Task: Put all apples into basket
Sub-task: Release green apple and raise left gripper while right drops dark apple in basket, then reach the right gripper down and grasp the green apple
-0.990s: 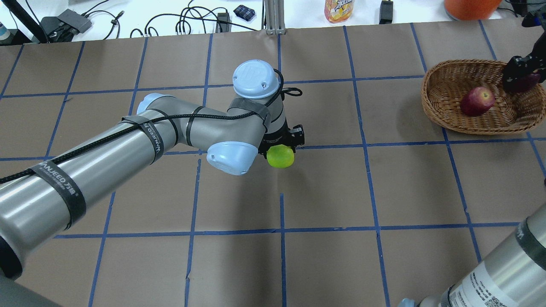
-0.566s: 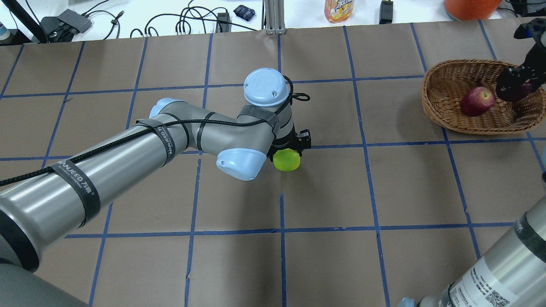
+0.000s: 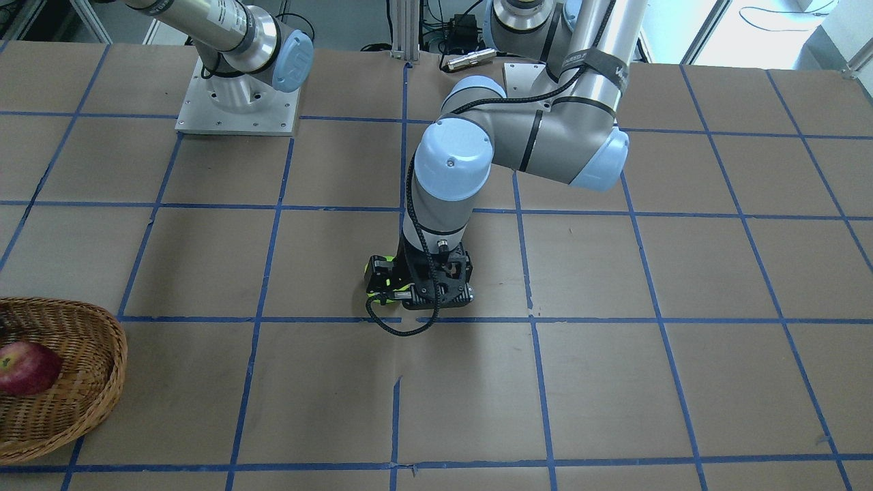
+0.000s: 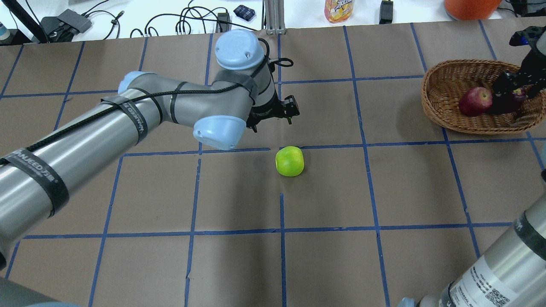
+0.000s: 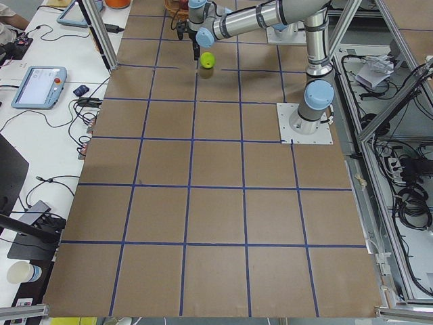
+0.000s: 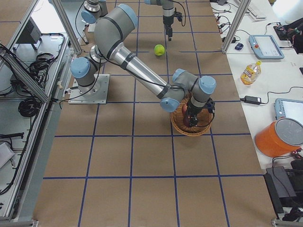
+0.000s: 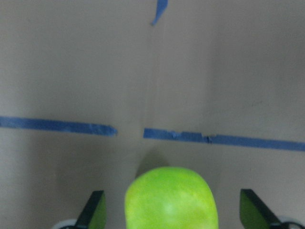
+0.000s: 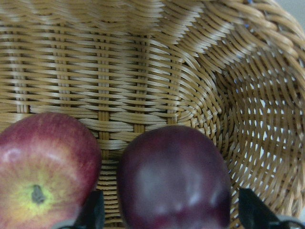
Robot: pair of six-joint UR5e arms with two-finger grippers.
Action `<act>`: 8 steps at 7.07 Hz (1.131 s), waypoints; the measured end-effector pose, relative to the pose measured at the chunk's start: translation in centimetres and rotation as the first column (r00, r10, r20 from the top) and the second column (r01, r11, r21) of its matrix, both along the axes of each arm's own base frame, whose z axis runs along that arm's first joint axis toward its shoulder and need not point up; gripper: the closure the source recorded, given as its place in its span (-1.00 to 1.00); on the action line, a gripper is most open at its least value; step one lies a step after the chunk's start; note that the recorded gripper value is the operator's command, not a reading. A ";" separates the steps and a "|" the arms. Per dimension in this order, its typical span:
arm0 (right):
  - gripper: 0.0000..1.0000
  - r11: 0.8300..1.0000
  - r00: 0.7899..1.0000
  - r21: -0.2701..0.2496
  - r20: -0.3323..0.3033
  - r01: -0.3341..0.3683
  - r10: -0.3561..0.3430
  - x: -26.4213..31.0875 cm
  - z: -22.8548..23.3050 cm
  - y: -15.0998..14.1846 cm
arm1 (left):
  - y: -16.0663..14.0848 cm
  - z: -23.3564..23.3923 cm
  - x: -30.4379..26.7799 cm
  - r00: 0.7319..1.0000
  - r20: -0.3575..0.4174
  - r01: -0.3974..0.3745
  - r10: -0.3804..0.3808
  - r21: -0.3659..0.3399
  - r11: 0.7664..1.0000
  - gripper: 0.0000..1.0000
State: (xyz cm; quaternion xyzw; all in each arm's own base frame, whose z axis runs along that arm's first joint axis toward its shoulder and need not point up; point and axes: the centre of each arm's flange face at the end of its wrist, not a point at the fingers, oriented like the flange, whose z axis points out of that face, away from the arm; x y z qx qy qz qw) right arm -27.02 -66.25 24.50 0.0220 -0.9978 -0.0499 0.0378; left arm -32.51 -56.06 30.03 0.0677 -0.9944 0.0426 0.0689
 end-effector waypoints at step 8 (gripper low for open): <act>-1.00 0.975 0.977 0.160 0.124 0.152 -0.173 28.7 12.2 4.1 | 2.4 21.6 18.2 0.970 0.141 0.187 -0.196 0.077 0.979 -1.00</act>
